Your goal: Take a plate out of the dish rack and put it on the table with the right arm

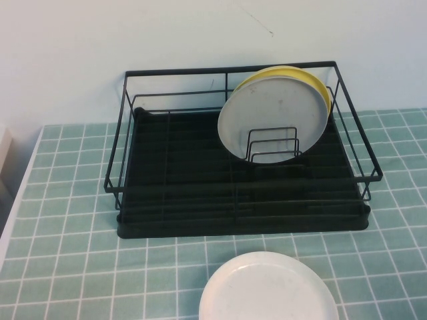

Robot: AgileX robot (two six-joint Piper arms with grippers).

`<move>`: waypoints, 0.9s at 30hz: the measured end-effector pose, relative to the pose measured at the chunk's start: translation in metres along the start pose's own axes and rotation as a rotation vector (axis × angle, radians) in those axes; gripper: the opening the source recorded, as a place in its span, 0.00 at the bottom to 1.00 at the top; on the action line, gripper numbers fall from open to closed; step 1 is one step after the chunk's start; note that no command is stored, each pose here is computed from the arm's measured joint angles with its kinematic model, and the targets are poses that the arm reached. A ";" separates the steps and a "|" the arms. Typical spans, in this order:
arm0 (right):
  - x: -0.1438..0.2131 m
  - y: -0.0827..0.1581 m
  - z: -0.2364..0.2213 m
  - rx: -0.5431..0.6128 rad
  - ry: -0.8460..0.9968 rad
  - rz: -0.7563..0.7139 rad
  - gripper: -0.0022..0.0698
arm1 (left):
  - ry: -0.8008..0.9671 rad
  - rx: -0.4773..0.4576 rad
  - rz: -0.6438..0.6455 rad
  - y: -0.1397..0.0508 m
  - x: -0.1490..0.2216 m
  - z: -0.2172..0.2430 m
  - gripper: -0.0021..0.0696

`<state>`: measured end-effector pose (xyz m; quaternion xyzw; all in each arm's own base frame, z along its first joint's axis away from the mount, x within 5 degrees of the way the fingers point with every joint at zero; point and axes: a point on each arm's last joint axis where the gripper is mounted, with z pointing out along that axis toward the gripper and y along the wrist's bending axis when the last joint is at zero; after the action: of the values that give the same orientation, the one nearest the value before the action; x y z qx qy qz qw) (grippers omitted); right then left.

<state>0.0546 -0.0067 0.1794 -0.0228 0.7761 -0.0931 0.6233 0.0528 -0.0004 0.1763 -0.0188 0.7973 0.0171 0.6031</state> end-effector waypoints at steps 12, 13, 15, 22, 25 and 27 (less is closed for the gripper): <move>0.009 0.002 -0.001 -0.018 0.105 0.069 0.03 | 0.000 0.000 0.000 0.000 0.000 0.000 0.02; 0.009 0.002 -0.001 -0.021 0.105 0.060 0.03 | 0.000 0.000 0.000 0.000 0.000 0.000 0.02; 0.009 0.002 -0.001 -0.022 0.104 0.043 0.03 | 0.000 0.000 0.000 0.000 0.000 0.000 0.02; 0.009 0.002 -0.001 -0.026 0.109 0.025 0.03 | 0.000 0.000 0.000 0.000 0.000 0.000 0.02; 0.009 0.002 -0.001 -0.026 0.109 0.024 0.03 | 0.000 0.000 0.000 0.000 0.000 0.000 0.02; 0.009 0.002 -0.001 -0.026 0.110 0.022 0.03 | 0.000 0.000 0.000 0.000 0.000 0.000 0.02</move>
<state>0.0517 -0.0057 0.1703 -0.0172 0.8104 -0.0770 0.5805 0.0528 -0.0004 0.1763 -0.0188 0.7973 0.0171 0.6031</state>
